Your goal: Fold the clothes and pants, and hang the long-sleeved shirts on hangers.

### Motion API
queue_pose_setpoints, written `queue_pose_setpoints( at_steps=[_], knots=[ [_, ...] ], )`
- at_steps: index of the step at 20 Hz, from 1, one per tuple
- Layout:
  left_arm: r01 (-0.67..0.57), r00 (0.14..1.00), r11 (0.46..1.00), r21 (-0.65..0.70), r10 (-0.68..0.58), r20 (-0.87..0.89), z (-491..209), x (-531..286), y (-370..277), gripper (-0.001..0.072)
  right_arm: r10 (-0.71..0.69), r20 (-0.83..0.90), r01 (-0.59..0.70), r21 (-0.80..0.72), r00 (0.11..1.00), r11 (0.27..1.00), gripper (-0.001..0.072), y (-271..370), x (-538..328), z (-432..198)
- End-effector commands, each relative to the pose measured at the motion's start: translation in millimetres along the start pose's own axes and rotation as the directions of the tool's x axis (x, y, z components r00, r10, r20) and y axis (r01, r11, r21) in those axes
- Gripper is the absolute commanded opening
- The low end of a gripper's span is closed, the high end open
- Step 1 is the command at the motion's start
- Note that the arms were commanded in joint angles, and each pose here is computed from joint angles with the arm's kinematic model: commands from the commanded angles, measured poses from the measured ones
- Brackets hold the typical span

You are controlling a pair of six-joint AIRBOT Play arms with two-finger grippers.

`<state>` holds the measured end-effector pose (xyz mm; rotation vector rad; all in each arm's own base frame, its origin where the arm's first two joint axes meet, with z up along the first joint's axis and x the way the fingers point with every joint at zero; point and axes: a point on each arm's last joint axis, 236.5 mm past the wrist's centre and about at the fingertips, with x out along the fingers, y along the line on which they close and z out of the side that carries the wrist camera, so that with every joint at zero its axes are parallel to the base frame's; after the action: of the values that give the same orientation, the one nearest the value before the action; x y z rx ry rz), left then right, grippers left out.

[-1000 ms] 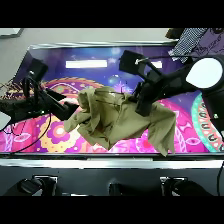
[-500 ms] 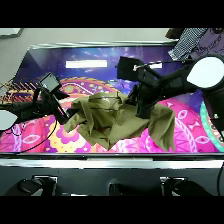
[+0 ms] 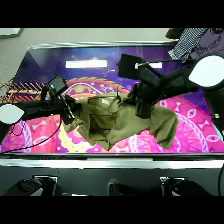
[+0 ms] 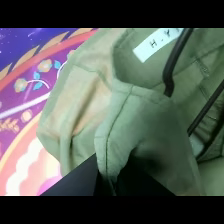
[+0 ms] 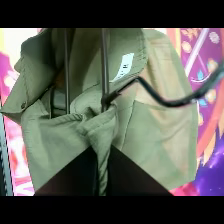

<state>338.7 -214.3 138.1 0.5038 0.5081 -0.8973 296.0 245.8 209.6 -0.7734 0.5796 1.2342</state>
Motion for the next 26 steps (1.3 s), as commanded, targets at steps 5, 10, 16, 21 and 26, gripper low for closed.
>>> queue_pose_setpoints(
  at_steps=[5, 10, 16, 21, 26],
  knots=[
    [-0.017, 0.999, 1.000, 0.012, 0.016, 0.045, 12.8, -10.6, 0.2, 0.0019, -0.063, -0.046, 0.066, 0.079, 0.997, 0.995, 0.0363, -4.2, -15.0, -9.4],
    [-0.038, 0.996, 0.999, 0.028, 0.036, 0.078, 22.6, -25.0, -1.0, 0.0018, -0.296, -0.104, 0.311, 0.177, 0.949, 0.934, 0.0438, -25.9, -79.4, -30.8],
    [-0.079, 0.988, 0.995, 0.055, 0.071, 0.137, 39.3, -52.1, -4.3, 0.0017, -0.501, -0.134, 0.511, 0.376, 0.855, 0.773, 0.0465, -51.7, -162.6, -76.1],
    [-0.104, 0.981, 0.992, 0.070, 0.091, 0.174, 48.7, -68.8, -7.1, 0.0017, -0.438, -0.206, 0.483, 0.409, 0.875, 0.774, 0.0552, -65.0, -140.4, -119.5],
    [-0.123, 0.970, 0.990, 0.075, 0.103, 0.222, 59.9, -88.3, -12.9, 0.0017, -0.318, -0.044, 0.303, 0.449, 0.947, 0.840, 0.0634, -93.6, -80.4, -111.5]
  ],
)
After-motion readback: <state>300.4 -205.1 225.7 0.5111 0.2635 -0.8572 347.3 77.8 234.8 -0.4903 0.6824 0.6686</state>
